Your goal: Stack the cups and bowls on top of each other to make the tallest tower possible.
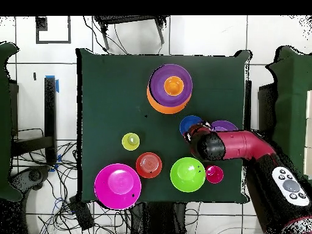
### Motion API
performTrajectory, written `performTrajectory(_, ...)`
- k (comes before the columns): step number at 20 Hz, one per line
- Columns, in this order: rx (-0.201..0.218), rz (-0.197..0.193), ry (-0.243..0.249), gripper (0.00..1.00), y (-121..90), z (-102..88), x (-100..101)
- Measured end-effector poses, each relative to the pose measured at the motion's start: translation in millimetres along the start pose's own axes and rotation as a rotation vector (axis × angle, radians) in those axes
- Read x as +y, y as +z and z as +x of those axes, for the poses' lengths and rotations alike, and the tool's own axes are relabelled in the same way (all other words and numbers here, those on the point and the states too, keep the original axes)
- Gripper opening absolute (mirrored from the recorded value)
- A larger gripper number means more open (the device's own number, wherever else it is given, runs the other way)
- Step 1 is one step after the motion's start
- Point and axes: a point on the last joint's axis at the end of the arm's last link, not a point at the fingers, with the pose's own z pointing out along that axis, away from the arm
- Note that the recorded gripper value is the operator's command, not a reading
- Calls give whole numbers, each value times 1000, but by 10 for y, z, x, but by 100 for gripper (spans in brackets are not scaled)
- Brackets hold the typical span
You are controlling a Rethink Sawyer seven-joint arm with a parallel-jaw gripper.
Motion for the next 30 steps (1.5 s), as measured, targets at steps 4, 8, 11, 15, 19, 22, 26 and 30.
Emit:
performTrajectory(4, 2, -10, 5, 100, -22, 6, 49)
performTrajectory(8, -3, -13, 1, 100, -4, 12, 144)
performTrajectory(11, -19, -10, 2, 100, 12, -3, 221)
performTrajectory(15, -47, -9, 8, 100, 47, -30, 292)
performTrajectory(19, -82, -8, 12, 100, 118, -56, 340)
performTrajectory(22, -110, -10, 17, 100, 194, -77, 388)
performTrajectory(26, -127, -17, 19, 100, 259, -95, 447)
performTrajectory(30, -139, -26, 14, 100, 328, -128, 540)
